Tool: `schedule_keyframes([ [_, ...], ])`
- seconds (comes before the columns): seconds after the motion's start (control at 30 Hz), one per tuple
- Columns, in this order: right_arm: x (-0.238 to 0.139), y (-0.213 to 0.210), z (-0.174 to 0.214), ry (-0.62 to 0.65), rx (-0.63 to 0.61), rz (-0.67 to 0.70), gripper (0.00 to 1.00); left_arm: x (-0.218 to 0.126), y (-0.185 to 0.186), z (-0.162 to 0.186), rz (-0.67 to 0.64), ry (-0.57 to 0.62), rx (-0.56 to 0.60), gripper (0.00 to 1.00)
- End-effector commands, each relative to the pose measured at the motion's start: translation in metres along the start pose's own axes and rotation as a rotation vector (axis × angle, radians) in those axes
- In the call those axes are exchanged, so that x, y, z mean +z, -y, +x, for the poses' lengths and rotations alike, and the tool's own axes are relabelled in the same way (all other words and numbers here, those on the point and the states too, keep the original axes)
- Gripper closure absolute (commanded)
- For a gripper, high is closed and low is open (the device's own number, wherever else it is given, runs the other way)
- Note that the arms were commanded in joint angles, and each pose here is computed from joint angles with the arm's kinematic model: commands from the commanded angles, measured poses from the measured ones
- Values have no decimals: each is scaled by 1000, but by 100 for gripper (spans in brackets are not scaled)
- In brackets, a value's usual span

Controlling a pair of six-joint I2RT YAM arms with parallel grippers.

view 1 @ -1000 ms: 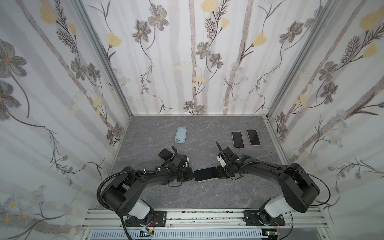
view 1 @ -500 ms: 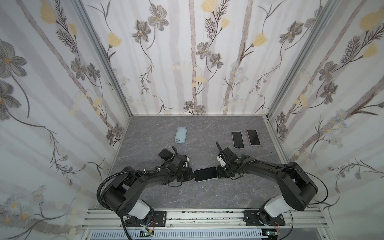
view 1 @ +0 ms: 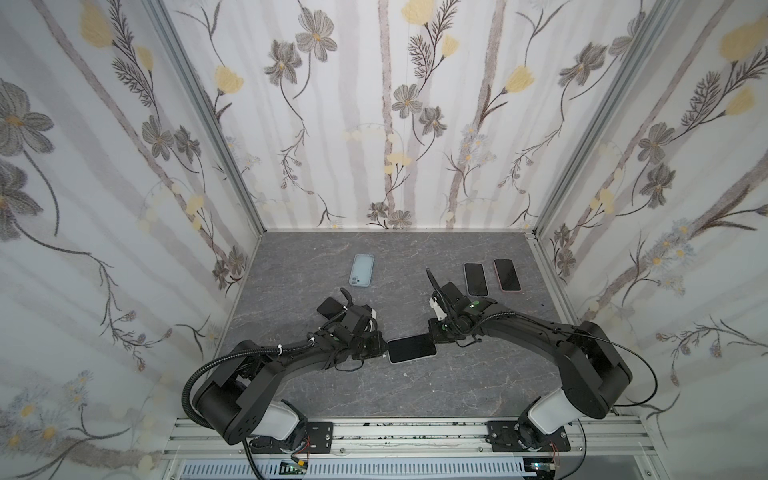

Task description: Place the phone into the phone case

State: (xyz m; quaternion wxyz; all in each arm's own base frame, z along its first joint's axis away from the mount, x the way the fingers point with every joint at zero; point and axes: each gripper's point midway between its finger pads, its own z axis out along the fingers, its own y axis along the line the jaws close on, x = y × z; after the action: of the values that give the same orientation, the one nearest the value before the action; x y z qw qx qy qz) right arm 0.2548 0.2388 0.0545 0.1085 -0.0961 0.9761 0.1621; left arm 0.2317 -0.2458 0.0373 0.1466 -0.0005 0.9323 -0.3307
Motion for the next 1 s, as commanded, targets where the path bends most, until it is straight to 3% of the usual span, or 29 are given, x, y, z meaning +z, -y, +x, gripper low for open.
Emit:
schedule_keyframes([
  [0.0,7,5,-1,-18,-14,33,82,2,-1,-2,-9,-1,7,83],
  [0.57,21,9,-15,-26,-21,95,85,7,-5,2,-12,-13,4,81],
  [0.97,19,16,-10,-39,-23,122,81,12,-6,3,-11,-31,3,84],
])
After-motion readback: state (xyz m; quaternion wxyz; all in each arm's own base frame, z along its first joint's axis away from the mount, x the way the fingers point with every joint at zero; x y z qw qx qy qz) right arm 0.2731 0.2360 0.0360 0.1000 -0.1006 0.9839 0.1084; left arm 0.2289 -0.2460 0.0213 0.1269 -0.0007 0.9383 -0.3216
